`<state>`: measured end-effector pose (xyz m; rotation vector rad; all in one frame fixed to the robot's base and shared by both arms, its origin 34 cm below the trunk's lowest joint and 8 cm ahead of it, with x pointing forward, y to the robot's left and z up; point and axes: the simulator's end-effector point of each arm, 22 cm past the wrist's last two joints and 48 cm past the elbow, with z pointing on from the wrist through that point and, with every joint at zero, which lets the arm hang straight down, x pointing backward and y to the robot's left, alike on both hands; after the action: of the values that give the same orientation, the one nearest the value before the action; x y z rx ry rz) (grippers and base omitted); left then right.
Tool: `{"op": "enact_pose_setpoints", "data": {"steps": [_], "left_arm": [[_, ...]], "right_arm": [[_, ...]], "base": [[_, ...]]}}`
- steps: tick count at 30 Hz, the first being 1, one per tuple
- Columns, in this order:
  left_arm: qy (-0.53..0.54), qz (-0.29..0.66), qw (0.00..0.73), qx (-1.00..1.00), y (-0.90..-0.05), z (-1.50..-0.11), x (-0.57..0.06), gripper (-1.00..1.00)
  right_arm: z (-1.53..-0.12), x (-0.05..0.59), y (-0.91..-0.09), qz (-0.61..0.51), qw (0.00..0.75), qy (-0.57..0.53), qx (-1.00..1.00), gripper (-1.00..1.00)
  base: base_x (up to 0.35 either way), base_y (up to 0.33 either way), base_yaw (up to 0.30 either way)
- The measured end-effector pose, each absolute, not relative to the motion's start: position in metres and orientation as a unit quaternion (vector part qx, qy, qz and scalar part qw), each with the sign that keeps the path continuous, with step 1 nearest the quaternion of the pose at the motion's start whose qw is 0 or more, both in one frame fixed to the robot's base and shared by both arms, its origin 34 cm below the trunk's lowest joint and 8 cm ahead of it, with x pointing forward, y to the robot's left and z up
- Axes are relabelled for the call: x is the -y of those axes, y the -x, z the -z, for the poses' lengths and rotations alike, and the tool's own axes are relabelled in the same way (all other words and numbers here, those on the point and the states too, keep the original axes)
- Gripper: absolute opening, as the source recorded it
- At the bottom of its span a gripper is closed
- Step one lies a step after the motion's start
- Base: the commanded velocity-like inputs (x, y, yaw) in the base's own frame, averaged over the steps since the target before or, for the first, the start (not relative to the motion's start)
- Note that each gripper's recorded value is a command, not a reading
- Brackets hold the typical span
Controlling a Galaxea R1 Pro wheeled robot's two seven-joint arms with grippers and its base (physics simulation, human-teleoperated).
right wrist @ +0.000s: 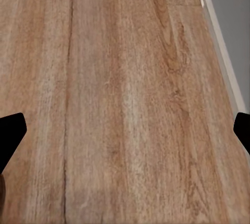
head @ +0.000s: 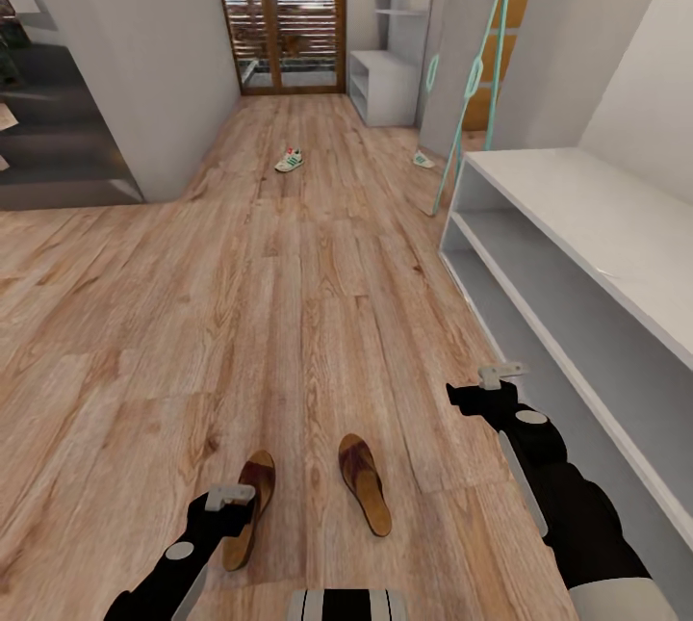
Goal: Pick up the two gym shoes and the two sandals from the corridor floor and place them onto the hallstand (shoe rack) in the corridor, making sure they are on the rack and not on the floor. Arrange them so the two gym shoes are next to each other and the two sandals are next to each other.
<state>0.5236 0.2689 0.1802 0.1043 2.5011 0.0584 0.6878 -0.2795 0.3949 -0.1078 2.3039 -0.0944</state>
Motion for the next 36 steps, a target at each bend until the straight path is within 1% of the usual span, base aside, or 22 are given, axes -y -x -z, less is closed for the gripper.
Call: {"op": "enact_pose_setpoints", "data": {"steps": [12,36], "left_arm": [[-0.040,-0.021,0.333,-0.942,-0.531,-0.186,-0.268,1.00],[-0.044,-0.019,0.278,-0.959,-0.491,-0.131,-0.268,1.00]], "right_arm": [[-0.389,0.280,-0.685,0.037,0.399,0.043,-0.915,1.00],[-0.310,0.280,-0.665,0.035,0.338,0.045,-0.939,1.00]], "base": [[0.000,0.001,0.000],[0.000,0.000,0.000]]}}
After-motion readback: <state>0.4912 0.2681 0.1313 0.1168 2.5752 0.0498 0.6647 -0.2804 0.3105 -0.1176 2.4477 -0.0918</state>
